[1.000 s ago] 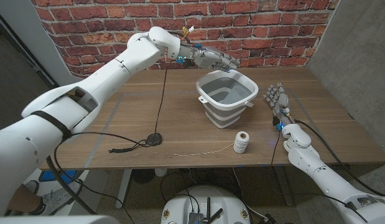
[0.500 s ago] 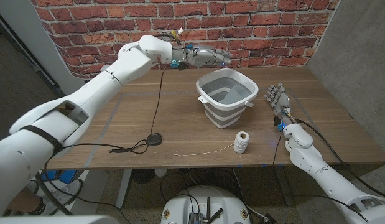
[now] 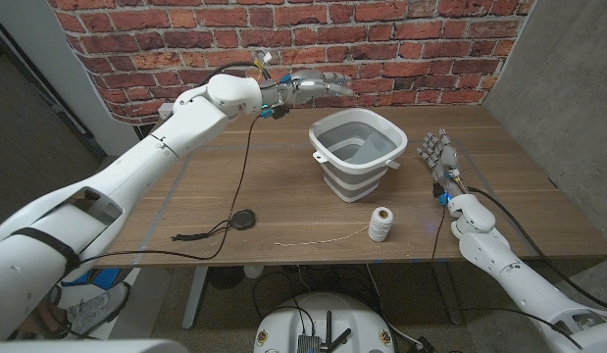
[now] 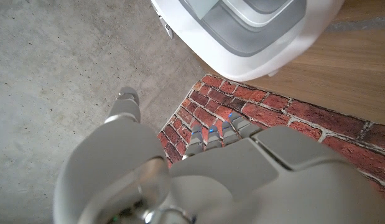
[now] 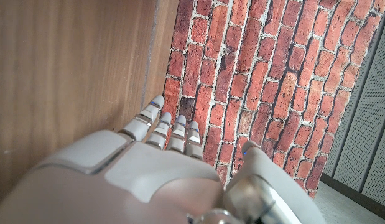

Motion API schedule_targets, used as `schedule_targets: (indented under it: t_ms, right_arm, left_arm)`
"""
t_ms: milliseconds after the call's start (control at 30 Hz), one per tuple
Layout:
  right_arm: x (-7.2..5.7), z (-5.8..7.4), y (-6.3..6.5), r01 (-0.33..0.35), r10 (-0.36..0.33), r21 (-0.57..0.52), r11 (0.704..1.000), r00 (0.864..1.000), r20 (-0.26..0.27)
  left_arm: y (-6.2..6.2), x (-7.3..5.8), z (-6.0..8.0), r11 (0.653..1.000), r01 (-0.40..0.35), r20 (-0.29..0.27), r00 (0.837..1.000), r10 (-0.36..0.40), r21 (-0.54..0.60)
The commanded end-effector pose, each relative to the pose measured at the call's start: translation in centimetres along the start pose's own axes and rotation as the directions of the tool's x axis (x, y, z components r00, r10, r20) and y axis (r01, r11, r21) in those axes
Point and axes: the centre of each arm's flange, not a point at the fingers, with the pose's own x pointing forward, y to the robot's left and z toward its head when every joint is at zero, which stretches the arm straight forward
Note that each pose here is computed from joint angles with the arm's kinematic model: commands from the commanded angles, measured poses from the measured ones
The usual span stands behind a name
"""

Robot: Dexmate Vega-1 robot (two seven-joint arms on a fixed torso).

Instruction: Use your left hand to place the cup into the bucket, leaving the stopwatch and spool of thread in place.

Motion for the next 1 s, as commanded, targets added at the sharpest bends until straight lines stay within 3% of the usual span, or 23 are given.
schedule_targets:
  t_ms: [33, 400, 633, 767, 933, 1000]
  right_arm:
    - [0.0, 0.3, -0.3, -0.012, 0.012, -0.009, 1.000, 1.000, -0.007]
    - [0.2, 0.4, -0.3, -0.029, 0.029, -0.010, 1.000, 1.000, 0.002]
    - [0.5, 0.7, -0.6, -0.037, 0.037, -0.019, 0.999, 0.999, 0.007]
    - [0.7, 1.0, -0.7, -0.044, 0.044, -0.029, 0.999, 0.999, 0.003]
    - [0.9, 1.1, -0.3, -0.050, 0.050, -0.029, 0.998, 0.999, -0.003]
    - [1.2, 1.2, -0.2, -0.055, 0.054, -0.033, 0.998, 0.999, -0.004]
  left_arm:
    - [-0.9, -4.6, -2.1, 0.985, -0.174, -0.008, 0.985, 0.174, -0.017]
    - [-2.0, -6.8, -4.2, 0.939, -0.332, -0.026, 0.943, 0.331, -0.084]
    - [-2.7, -8.3, -5.6, 0.918, -0.385, -0.038, 0.923, 0.383, -0.097]
    - [-3.0, -9.1, -6.7, 0.892, -0.434, -0.042, 0.901, 0.432, -0.126]
    - [-3.5, -9.7, -8.4, 0.872, -0.458, -0.054, 0.888, 0.456, -0.172]
    - [-3.7, -9.9, -9.0, 0.857, -0.480, -0.050, 0.876, 0.480, -0.188]
